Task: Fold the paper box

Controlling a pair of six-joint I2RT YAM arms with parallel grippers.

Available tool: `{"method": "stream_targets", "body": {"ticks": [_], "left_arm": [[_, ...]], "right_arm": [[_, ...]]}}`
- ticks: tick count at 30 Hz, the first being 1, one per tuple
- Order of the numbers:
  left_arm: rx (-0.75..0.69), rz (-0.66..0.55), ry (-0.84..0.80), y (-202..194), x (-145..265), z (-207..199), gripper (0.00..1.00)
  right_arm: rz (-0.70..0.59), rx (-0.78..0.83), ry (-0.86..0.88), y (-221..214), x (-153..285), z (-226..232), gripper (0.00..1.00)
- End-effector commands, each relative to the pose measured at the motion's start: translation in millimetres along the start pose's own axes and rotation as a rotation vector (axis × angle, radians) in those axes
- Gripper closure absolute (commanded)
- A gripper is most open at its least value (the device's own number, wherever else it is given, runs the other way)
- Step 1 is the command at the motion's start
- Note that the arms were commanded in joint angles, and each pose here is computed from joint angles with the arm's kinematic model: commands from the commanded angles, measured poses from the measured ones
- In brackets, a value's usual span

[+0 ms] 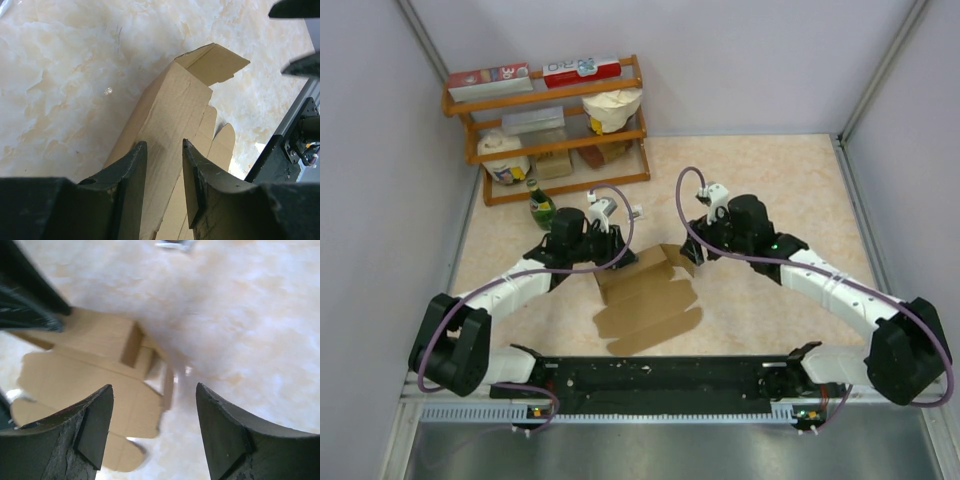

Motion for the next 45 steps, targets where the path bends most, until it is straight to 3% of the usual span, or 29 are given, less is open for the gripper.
{"method": "stream_targets", "body": {"ticks": [1, 5, 12, 24, 28, 34, 45], "left_arm": [[-0.007, 0.003, -0.006, 5, -2, -2, 0.61], [-0.010, 0.002, -0.013, 6, -2, -4, 0.61], [-0.013, -0.003, -0.013, 9, -2, -5, 0.61], [-0.009, -0.004, -0.014, 10, -1, -6, 0.61], [-0.008, 0.002, -0.017, 8, -2, -5, 0.61], [-0.006, 0.004, -0.019, 7, -3, -6, 0.61], [-0.004, 0.010, -0.018, 5, -4, -6, 0.62]], "right_arm": [[-0.107, -0.074, -0.277, 30, 4, -42, 0.34], [-0.118, -0.124, -0.442, 36, -7, -74, 0.33], [-0.011, -0.092, -0.413, 39, -56, -86, 0.46], [0.224, 0.062, 0.035, -21, -60, -35, 0.47], [0.274, 0.096, 0.068, -36, -59, -26, 0.47], [0.281, 0.116, 0.089, -44, -54, -16, 0.47], [0.175, 0.138, 0.175, -39, -56, -5, 0.46]]}}
Point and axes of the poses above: each gripper's point midway between its finger pads, its own x axis back along the fingers, its own z axis along the line the jaws close on, y = z × x, the point moved 3 cm from there along x, back along the fingers, and after that the axes turned 11 degrees about -x, right-handed, at the moved point
